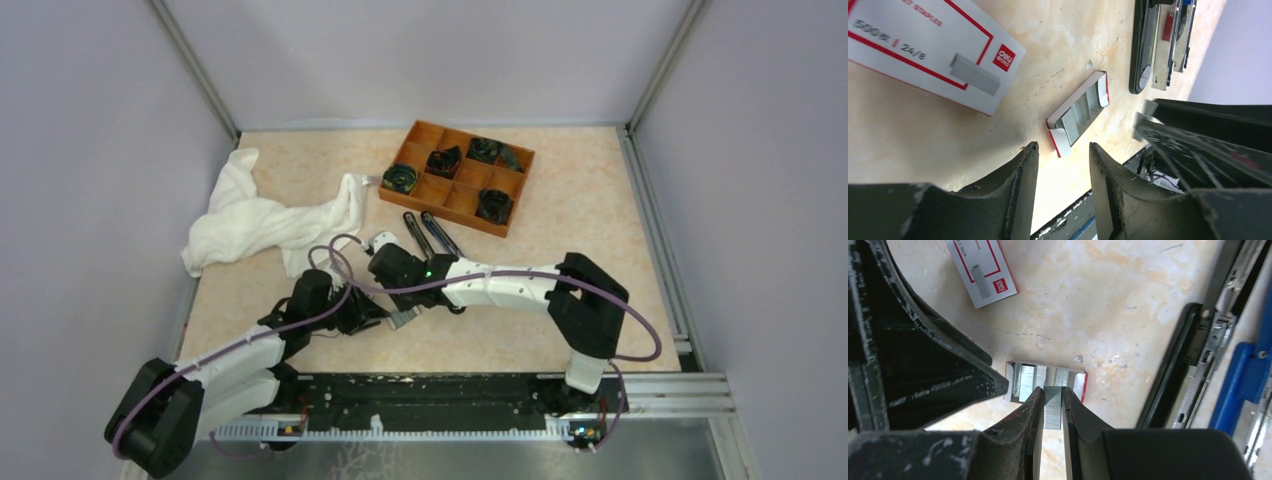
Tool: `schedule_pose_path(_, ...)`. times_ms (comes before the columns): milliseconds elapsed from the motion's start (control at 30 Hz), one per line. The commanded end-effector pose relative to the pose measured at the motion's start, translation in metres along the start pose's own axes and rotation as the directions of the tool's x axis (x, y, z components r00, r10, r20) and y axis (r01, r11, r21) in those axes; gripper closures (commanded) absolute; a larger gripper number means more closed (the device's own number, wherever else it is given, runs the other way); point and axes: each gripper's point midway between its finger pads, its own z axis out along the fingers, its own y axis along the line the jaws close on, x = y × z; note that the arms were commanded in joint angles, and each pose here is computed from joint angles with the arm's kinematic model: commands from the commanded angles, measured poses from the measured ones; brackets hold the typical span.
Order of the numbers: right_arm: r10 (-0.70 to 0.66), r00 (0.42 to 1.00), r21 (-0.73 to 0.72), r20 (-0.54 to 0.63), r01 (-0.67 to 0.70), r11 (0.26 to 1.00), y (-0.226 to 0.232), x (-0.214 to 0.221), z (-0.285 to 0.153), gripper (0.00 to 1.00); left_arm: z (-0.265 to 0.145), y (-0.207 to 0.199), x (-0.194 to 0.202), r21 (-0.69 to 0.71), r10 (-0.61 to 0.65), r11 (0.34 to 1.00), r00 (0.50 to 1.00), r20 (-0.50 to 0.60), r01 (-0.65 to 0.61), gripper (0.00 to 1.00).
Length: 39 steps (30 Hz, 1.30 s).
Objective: Load the staples into the stapler
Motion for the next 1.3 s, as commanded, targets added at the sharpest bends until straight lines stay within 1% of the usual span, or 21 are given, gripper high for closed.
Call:
schedule_pose_path(0, -0.032, 0.995, 0.031, 0.097, 0.029, 0.999, -0.015, -0.022, -0.029, 0.83, -0.004, 0.002, -0.011, -0.048, 0.041, 0.998, 0.998, 0.055, -0.038, 0.50)
schedule_pose_path(133, -0.012, 0.992, 0.044, 0.129, 0.007, 0.999, -0.038, -0.023, -0.040, 0.83, -0.005, 0.003, -0.012, -0.051, 0.041, 0.998, 0.997, 0.062, -0.038, 0.45)
schedule_pose_path(400, 0.025, 0.987, 0.077, 0.161, -0.038, 0.996, -0.084, -0.014, -0.045, 0.83, -0.005, 0.004, -0.013, -0.067, 0.054, 0.996, 0.997, 0.057, -0.050, 0.34)
schedule_pose_path(700, 0.036, 0.983, 0.064, 0.182, -0.049, 0.997, -0.100, -0.006, -0.038, 0.84, -0.008, 0.003, -0.024, -0.105, 0.086, 0.991, 0.992, 0.091, -0.077, 0.15)
schedule_pose_path(900, 0.016, 0.985, 0.082, 0.173, -0.031, 0.996, -0.105, 0.001, -0.030, 0.84, -0.010, 0.004, -0.027, -0.119, 0.093, 0.990, 0.990, 0.107, -0.081, 0.06)
schedule_pose_path(1100, 0.012, 0.987, 0.096, 0.161, -0.028, 0.995, -0.110, 0.007, -0.025, 0.84, -0.012, 0.004, -0.031, -0.132, 0.103, 0.987, 0.987, 0.125, -0.086, 0.01)
schedule_pose_path(1267, 0.008, 0.989, 0.106, 0.144, -0.023, 0.994, -0.111, 0.011, -0.022, 0.84, -0.011, 0.003, -0.032, -0.132, 0.106, 0.987, 0.986, 0.128, -0.089, 0.01)
